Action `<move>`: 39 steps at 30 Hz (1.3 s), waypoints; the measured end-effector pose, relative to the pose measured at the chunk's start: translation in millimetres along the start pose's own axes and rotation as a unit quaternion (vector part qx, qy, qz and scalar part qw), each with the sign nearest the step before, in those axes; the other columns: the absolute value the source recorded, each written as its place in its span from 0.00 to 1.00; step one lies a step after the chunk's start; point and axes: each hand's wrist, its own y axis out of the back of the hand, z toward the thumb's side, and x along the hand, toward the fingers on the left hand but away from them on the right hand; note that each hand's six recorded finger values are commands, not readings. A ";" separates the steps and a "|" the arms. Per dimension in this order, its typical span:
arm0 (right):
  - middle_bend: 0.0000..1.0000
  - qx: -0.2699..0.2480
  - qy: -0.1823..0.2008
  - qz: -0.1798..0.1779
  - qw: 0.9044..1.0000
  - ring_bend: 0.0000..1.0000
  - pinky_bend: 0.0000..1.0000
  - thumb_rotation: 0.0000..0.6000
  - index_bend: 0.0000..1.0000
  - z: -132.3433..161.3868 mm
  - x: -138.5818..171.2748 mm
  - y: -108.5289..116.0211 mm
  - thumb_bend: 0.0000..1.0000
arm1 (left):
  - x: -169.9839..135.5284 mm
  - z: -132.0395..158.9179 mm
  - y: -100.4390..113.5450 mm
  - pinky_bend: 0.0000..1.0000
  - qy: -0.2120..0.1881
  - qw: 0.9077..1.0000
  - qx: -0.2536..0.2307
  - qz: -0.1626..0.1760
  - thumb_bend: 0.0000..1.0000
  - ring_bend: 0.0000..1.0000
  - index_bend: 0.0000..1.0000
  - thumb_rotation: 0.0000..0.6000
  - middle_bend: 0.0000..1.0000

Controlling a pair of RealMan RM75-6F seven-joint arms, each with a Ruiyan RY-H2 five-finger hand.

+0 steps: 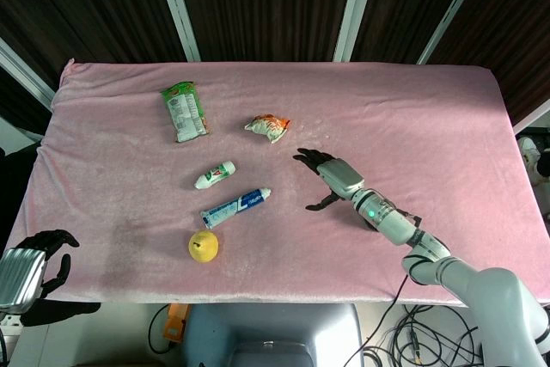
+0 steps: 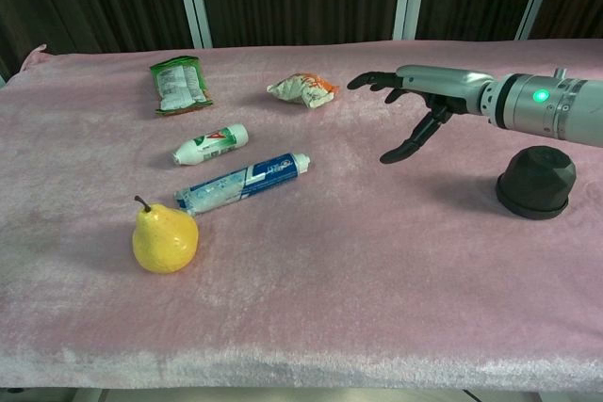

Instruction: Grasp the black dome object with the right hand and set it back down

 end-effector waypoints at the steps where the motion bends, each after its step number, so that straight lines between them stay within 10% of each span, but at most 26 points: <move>1: 0.06 0.000 0.000 -0.001 1.000 0.03 0.25 1.00 0.09 -0.1 -0.5 -0.1 0.11 | -0.2 0.3 0.1 0.47 -0.001 1.000 0.000 0.000 0.57 0.34 0.46 1.00 0.40; 39: 0.06 0.042 0.023 0.001 0.999 0.03 0.25 1.00 0.10 -21.2 66.6 -1.2 0.11 | -0.7 -1.7 1.8 0.47 0.006 1.000 0.000 0.003 0.57 0.34 0.46 1.00 0.40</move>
